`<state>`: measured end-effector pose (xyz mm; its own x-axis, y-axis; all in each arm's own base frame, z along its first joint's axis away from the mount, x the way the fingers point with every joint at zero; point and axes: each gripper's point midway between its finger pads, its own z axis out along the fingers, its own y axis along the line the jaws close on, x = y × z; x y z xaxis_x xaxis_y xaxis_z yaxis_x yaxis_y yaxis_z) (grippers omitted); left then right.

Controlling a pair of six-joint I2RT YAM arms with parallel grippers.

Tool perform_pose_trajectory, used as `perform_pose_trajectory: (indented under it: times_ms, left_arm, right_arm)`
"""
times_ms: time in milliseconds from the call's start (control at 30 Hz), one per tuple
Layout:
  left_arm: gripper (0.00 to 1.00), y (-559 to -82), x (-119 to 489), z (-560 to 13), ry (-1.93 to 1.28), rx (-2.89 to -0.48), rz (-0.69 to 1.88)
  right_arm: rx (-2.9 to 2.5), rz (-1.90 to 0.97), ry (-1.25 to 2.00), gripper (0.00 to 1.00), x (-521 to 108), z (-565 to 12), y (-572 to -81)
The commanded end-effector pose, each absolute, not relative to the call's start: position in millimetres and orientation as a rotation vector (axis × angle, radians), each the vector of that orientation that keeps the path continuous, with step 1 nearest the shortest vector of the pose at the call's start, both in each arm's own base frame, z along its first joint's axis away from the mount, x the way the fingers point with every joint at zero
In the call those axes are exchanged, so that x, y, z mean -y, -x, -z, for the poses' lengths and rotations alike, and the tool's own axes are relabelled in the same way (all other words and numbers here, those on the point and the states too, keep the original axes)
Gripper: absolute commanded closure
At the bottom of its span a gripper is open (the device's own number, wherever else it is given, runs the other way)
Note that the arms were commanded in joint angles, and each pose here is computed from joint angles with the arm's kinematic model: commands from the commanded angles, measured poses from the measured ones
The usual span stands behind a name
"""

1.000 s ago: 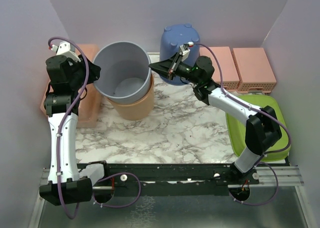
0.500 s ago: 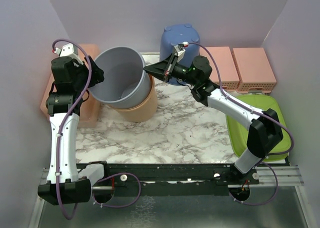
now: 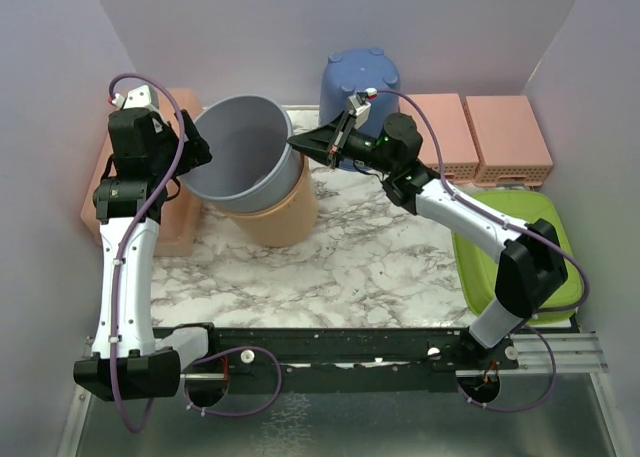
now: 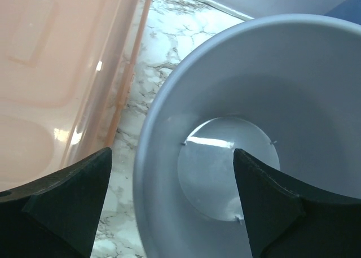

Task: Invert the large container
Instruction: Pick up the container from the container.

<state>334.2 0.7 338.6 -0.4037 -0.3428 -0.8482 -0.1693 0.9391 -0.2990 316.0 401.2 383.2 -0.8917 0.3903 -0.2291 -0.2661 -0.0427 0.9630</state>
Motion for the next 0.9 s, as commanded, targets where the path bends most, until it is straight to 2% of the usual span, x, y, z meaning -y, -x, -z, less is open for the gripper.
perform_pose_trajectory:
  times_ms: [0, 133, 267, 400, 500, 600, 633, 800, 867]
  left_arm:
    - [0.11, -324.2, -11.7, -343.3, 0.374, -1.993, 0.114]
    - [0.11, -323.7, -9.6, -335.0, 0.350, -2.023, 0.117]
    - [0.18, -327.8, 11.5, -329.6, 0.309, -2.018, 0.254]
    - [0.43, -333.8, 34.8, -325.9, 0.289, -2.019, 0.419]
    - [0.61, -336.7, 38.0, -327.7, 0.286, -1.995, 0.446]
    - [0.92, -336.5, 35.0, -340.5, 0.296, -1.935, 0.434]
    - [0.99, -336.4, 33.6, -346.1, 0.297, -1.913, 0.428]
    - [1.00, -338.0, 29.3, -381.0, 0.282, -1.821, 0.406]
    - [1.00, -340.3, 28.3, -393.7, 0.277, -1.796, 0.400]
  right_arm:
    - [-1.718, -1.979, -0.116, 0.99, -385.9, -407.5, -313.1]
    - [-1.710, -1.981, -0.119, 0.99, -380.7, -410.1, -311.7]
    - [-1.709, -1.982, -0.115, 0.99, -378.0, -410.3, -309.4]
    - [-1.709, -1.997, -0.111, 0.99, -377.5, -409.8, -307.2]
    - [-1.721, -1.997, -0.093, 0.99, -378.4, -409.9, -305.6]
    - [-1.736, -1.990, -0.085, 0.99, -379.6, -407.3, -305.6]
    - [-1.734, -1.992, -0.076, 0.99, -379.7, -408.2, -305.0]
    - [-1.769, -1.952, -0.089, 0.99, -381.1, -404.4, -310.8]
    - [-1.769, -1.952, -0.131, 0.95, -380.7, -400.9, -314.2]
